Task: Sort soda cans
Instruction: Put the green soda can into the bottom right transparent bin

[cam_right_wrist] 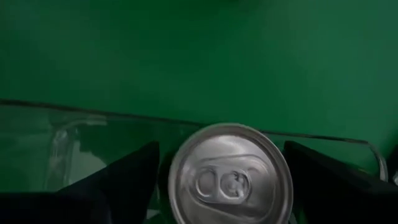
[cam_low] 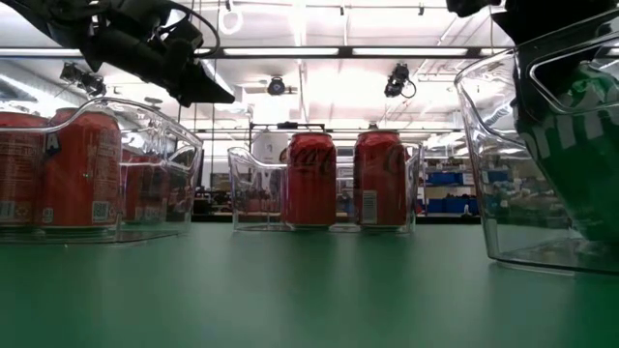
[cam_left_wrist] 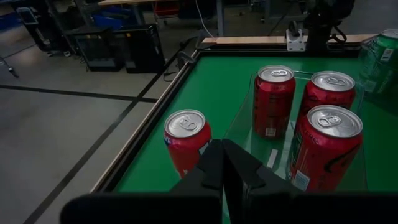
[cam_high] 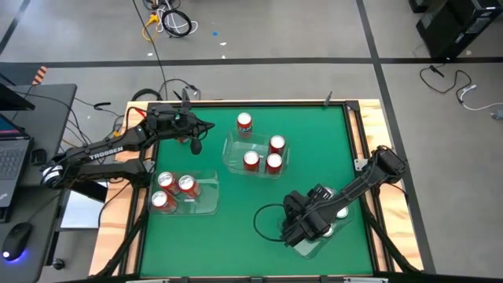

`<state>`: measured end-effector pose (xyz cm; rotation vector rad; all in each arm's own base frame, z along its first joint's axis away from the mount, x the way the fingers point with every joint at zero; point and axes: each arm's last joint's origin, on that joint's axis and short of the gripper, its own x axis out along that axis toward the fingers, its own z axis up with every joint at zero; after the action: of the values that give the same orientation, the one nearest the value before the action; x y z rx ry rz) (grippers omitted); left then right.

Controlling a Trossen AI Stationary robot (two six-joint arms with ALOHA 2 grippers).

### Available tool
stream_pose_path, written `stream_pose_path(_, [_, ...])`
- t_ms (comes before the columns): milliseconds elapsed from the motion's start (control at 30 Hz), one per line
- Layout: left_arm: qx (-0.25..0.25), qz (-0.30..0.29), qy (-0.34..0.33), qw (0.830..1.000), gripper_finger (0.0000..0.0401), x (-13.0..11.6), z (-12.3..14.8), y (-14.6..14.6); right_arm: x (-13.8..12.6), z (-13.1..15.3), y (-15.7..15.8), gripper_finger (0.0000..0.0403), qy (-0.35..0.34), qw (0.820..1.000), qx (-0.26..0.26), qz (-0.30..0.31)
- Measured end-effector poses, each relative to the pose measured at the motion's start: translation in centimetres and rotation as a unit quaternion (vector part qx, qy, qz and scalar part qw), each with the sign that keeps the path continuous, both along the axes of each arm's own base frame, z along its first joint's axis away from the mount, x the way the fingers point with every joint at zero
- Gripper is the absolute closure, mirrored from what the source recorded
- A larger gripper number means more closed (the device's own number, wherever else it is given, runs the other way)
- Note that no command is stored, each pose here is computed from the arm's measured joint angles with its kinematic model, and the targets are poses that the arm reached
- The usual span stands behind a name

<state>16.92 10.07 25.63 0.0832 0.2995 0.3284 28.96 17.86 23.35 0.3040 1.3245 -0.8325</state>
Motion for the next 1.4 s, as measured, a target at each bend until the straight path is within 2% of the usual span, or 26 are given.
stream_pose_path(267, [0.000,0.000,0.000,1.000,0.0398,0.0,0.0,0.0,0.5,-0.1,-0.8,0.0030,0.033,0.999,0.030,0.021])
stream_pose_path(467, [0.000,0.000,0.000,1.000,0.0398,0.0,0.0,0.0,1.0,0.7,-1.0,0.0011,0.034,0.997,0.043,0.049])
stream_pose_path(667, [0.000,-0.001,0.000,1.000,0.0398,0.0,0.0,0.0,1.3,1.9,-1.0,0.0009,0.034,0.995,0.049,0.078])
stream_pose_path(1000, [-0.001,-0.002,0.001,1.000,0.0398,0.0,0.0,0.0,1.2,2.0,-0.9,0.0009,0.070,0.984,0.073,0.147])
stream_pose_path(1400, [0.001,-0.002,-0.002,1.000,0.0398,0.0,0.0,0.0,1.0,2.0,-0.9,0.0009,0.099,0.974,0.092,0.184])
